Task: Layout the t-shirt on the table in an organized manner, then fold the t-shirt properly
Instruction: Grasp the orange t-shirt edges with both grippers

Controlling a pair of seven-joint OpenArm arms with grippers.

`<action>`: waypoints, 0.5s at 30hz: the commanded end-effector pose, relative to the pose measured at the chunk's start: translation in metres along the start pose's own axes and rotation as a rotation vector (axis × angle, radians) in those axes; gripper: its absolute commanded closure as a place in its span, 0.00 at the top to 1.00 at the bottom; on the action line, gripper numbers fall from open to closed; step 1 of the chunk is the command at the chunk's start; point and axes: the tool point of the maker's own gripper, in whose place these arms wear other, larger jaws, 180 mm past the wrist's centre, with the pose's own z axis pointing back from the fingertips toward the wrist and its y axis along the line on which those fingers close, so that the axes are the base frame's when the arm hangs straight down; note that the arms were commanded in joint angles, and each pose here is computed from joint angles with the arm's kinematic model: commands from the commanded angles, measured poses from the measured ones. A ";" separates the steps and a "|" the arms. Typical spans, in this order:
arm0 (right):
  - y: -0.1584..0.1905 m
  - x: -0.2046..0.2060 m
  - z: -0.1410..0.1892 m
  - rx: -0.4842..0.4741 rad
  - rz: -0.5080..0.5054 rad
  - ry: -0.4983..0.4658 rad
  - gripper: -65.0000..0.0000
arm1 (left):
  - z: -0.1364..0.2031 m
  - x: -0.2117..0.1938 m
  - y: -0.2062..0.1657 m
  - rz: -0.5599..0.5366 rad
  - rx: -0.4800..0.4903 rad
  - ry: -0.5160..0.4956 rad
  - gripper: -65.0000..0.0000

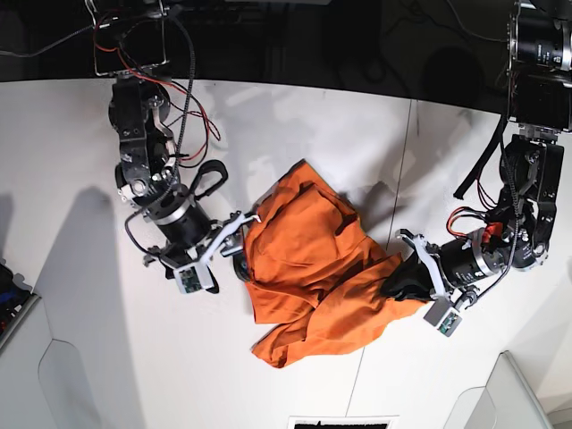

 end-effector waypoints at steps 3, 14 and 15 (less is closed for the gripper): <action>0.000 0.022 -0.031 0.014 0.070 -0.016 0.51 | 0.006 0.017 0.004 -0.016 0.004 -0.052 0.00; 0.014 -0.003 -0.095 0.105 0.205 0.140 0.30 | 0.006 0.009 0.001 -0.007 0.001 -0.042 0.15; 0.017 -0.001 -0.096 0.117 0.208 0.136 0.24 | 0.006 0.009 0.001 -0.007 0.001 -0.043 0.22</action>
